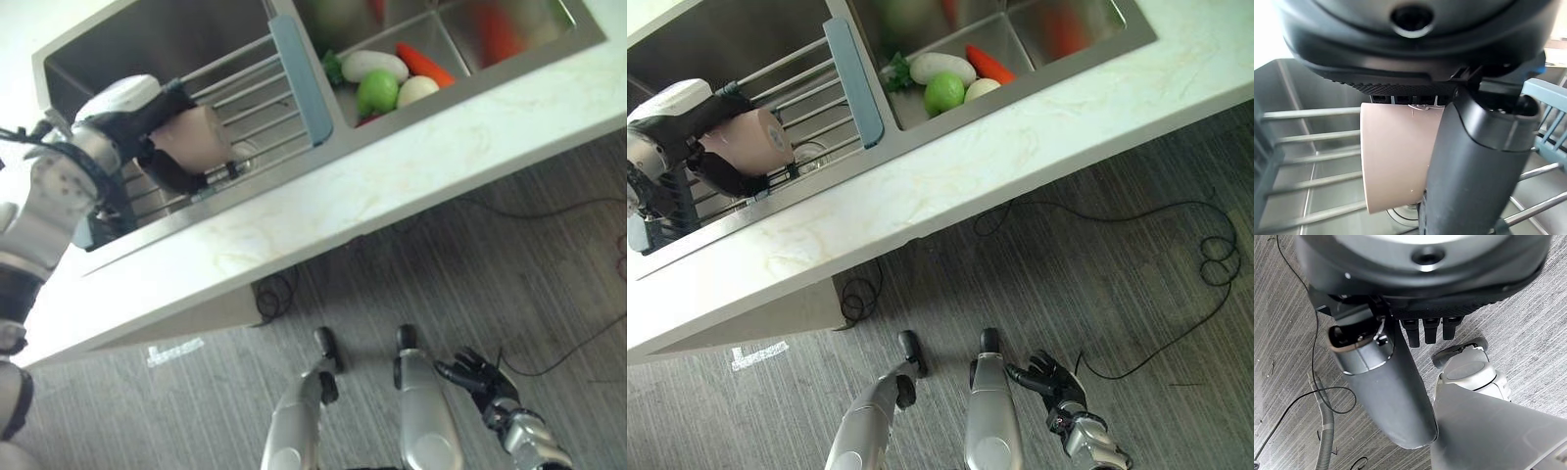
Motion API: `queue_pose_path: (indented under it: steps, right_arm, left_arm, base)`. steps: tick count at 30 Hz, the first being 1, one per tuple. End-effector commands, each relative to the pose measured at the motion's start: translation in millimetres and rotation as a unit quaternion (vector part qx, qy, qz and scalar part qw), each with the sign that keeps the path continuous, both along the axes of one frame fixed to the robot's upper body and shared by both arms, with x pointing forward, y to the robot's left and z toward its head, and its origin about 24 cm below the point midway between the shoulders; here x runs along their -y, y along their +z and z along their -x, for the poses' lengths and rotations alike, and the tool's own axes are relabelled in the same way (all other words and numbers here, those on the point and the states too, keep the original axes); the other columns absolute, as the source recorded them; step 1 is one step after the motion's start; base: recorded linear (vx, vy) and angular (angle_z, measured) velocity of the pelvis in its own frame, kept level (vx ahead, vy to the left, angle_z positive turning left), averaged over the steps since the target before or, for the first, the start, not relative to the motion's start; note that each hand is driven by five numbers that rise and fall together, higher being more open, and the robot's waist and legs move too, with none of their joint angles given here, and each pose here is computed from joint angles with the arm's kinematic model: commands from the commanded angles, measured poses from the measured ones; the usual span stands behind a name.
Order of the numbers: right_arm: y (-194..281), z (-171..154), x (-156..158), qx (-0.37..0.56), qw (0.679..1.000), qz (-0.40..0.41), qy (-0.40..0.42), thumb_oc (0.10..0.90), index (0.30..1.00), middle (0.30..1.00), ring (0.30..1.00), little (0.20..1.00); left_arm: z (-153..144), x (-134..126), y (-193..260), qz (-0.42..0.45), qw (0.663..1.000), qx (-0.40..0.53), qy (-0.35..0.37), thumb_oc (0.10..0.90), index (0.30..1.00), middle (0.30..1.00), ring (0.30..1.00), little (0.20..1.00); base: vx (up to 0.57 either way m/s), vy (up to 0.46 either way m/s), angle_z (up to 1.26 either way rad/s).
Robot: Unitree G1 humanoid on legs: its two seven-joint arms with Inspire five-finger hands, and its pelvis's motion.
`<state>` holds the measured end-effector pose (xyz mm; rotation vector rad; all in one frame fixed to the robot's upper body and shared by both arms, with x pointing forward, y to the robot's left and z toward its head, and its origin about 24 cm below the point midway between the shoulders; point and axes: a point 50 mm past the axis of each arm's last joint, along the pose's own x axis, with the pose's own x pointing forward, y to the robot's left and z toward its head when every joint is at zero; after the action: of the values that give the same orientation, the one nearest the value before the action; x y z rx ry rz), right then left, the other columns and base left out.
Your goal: Place the dishes in the dishwasher.
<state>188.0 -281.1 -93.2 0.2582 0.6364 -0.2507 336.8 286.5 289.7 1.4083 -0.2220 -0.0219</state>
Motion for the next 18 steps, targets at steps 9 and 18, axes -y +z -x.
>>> queue_pose_path:
  steps: [9, 18]
  right_arm:
    - [-26.0, 41.9, -8.4, -0.067, 0.998, 0.008, -0.008, 0.8, 0.9, 0.9, 0.9, 0.9]
    - [-32.3, 61.6, 10.4, -0.127, 0.991, 0.025, -0.021, 0.8, 0.9, 0.9, 0.9, 0.9]
  left_arm:
    - [49.7, 19.0, 66.7, -0.037, 0.964, 0.259, -0.044, 0.4, 0.3, 0.3, 0.3, 0.3]
    - [103.6, -42.9, 91.5, 0.015, 0.934, 0.356, 0.038, 0.4, 0.3, 0.3, 0.3, 0.3]
  base:
    - [0.0, -0.058, 0.3]
    - [-0.02, -0.127, 0.47]
